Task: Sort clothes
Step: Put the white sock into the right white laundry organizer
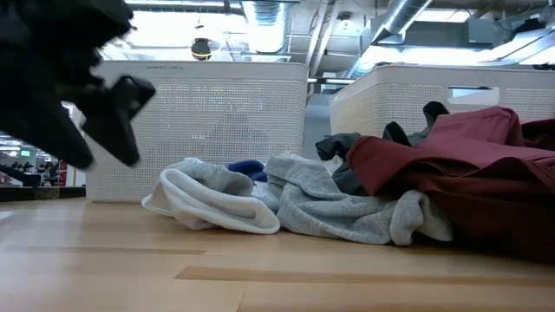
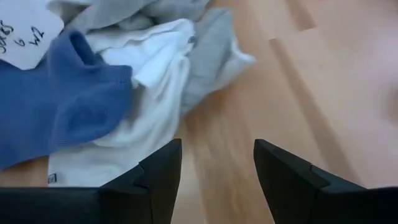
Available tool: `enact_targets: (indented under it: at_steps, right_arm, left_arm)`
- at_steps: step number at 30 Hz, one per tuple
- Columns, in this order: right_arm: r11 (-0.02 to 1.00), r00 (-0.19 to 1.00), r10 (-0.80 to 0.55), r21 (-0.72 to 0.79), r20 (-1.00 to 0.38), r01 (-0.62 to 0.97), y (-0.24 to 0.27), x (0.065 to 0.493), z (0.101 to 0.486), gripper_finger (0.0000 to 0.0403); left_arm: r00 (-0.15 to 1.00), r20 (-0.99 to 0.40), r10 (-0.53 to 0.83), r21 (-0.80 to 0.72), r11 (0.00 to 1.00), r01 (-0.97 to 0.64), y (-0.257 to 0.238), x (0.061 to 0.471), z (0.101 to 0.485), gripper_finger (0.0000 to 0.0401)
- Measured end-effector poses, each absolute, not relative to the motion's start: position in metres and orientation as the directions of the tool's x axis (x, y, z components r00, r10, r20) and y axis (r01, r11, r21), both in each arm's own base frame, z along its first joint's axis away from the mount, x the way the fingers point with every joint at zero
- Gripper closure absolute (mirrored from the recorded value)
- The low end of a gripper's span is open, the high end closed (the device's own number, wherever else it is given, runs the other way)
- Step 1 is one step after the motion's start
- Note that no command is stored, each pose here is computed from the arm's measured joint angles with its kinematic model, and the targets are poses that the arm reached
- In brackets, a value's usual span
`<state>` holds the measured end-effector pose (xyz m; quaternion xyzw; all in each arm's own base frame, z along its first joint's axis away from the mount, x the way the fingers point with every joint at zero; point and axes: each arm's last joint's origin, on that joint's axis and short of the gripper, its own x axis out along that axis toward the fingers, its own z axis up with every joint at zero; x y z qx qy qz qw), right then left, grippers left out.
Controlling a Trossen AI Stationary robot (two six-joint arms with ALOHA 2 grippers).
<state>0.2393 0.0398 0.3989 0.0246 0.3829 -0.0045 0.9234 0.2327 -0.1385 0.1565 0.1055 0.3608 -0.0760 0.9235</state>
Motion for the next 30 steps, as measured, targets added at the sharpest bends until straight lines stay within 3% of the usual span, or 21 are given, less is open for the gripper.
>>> enact_targets:
  at_steps: [8,13,18,25,30]
  right_arm:
    - [0.996,0.642,0.063,0.011,-0.764,-0.084,0.08,0.267,0.373,0.0164]
    - [0.992,0.636,0.087,0.01,-0.767,-0.124,0.097,0.282,0.36,0.0164]
    - [0.988,0.617,0.101,0.005,-0.781,-0.156,0.113,0.297,0.343,0.0164]
    - [0.984,0.558,0.098,-0.005,-0.824,-0.181,0.132,0.312,0.318,0.0164]
    - [0.979,0.57,0.113,-0.006,-0.814,-0.203,0.143,0.324,0.304,0.0164]
  left_arm:
    - [0.722,-0.689,0.066,0.196,0.976,0.098,-0.129,0.25,0.13,0.0206]
    - [0.722,-0.674,0.155,0.237,0.972,0.012,-0.122,0.254,0.124,0.0227]
    - [0.741,-0.644,0.187,0.279,0.96,0.001,-0.121,0.256,0.126,0.0278]
    - [0.754,-0.641,0.147,0.315,0.945,0.083,-0.126,0.256,0.127,0.0387]
    - [0.764,-0.634,0.118,0.317,0.941,0.118,-0.129,0.254,0.131,0.0396]
